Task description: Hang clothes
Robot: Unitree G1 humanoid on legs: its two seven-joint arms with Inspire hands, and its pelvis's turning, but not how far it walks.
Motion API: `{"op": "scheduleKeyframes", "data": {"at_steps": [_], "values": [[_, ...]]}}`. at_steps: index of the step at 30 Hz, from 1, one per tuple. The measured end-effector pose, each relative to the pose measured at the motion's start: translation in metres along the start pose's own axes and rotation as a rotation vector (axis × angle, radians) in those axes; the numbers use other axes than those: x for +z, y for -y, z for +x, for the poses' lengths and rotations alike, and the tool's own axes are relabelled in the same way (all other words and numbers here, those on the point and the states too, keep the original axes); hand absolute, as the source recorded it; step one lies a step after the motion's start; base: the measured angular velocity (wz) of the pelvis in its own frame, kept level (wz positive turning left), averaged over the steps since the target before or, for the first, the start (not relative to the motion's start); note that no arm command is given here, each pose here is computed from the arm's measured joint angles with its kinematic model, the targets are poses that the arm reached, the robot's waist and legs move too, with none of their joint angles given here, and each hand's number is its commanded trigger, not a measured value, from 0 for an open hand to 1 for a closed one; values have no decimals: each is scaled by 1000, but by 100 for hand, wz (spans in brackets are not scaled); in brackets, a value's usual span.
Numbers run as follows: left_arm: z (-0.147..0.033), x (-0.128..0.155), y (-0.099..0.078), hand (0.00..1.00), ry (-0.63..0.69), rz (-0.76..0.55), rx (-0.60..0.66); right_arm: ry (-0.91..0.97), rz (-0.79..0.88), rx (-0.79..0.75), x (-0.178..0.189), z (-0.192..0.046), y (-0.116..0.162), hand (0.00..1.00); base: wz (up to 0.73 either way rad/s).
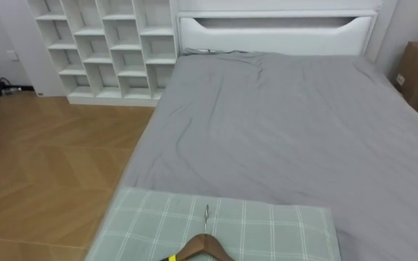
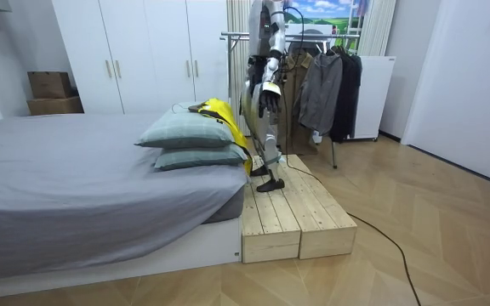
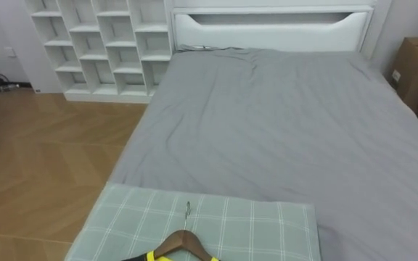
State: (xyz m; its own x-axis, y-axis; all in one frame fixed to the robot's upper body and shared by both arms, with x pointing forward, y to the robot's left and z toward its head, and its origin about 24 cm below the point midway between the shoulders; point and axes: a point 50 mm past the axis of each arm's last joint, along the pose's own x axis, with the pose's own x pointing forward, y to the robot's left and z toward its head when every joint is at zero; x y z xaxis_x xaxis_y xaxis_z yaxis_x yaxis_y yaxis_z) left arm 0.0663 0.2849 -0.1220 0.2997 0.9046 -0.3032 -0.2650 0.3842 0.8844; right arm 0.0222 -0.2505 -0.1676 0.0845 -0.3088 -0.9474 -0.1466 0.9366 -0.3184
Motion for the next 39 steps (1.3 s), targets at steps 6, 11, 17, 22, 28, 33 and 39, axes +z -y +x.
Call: {"op": "scheduleKeyframes", "data": {"at_steps": [6, 11, 17, 22, 28, 33, 39], "values": [[-1, 26, 1, 0, 228, 71, 5, 50, 2, -2, 8, 0, 1, 0, 0], [-10, 63, 1, 0, 519, 140, 39, 66, -15, -7, 10, 0, 4, 0, 0], [-24, 87, 8, 0, 721, 166, 25, 95, -46, 0, 15, 0, 3, 0, -6], [-32, 90, 14, 0, 769, 180, -5, 97, -60, 9, 16, 0, 1, 0, -1], [-33, 99, 15, 0, 789, 167, -3, 103, -63, 10, 18, 0, 1, 0, 1], [-36, 107, 17, 0, 820, 163, -11, 94, -68, 19, 15, 0, 0, 0, -1], [-38, 107, 19, 0, 837, 203, -32, 56, -99, 34, 7, 0, -4, 0, -7]]}}
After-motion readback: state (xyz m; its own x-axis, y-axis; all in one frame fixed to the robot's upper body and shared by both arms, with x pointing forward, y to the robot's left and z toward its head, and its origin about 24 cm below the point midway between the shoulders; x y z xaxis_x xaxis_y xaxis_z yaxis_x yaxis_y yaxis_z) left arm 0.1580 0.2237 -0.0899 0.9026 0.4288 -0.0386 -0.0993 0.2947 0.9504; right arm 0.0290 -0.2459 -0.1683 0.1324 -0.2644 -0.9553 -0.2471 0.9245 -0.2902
